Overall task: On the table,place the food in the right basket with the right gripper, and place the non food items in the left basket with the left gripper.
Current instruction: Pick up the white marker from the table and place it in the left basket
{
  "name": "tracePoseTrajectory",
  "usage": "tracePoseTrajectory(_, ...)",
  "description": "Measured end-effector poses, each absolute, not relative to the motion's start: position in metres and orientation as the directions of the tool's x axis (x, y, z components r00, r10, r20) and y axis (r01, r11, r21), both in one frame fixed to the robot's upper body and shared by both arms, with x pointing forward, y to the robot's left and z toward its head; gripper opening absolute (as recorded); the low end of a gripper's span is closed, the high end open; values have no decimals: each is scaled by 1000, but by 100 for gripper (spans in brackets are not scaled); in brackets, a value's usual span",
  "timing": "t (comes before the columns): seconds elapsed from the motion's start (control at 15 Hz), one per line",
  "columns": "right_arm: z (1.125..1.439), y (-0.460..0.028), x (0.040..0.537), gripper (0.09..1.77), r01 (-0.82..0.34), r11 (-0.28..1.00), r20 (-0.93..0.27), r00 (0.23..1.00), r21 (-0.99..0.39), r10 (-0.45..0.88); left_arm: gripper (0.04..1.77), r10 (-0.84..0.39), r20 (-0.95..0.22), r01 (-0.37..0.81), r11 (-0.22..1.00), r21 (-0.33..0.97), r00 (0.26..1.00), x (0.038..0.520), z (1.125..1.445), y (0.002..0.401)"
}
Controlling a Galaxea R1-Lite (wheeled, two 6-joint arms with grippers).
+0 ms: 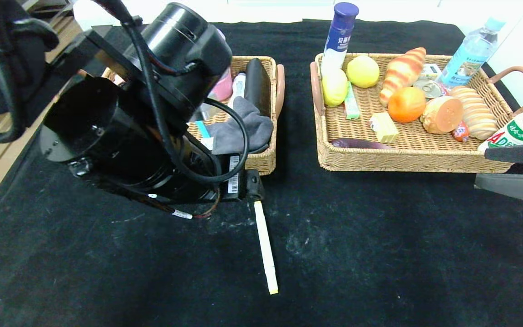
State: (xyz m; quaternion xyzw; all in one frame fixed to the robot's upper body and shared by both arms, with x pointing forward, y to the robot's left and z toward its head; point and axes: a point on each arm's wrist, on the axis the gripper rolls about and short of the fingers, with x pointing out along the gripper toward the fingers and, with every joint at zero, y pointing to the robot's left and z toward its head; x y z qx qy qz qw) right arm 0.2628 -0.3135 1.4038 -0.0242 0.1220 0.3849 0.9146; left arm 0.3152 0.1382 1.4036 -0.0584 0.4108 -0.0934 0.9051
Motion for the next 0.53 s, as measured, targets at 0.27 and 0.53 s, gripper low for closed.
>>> tracePoseTrajectory(0.27,1404,-314,263,171,-708,704,-242,676,49,696,172,-201,-770,111,980,-168,605,322,1386,122)
tracePoseTrajectory(0.53,1404,-314,263,171,-708,704,-241,676,49,696,172,-182,-797,103,983,-150,576,329,1371,110)
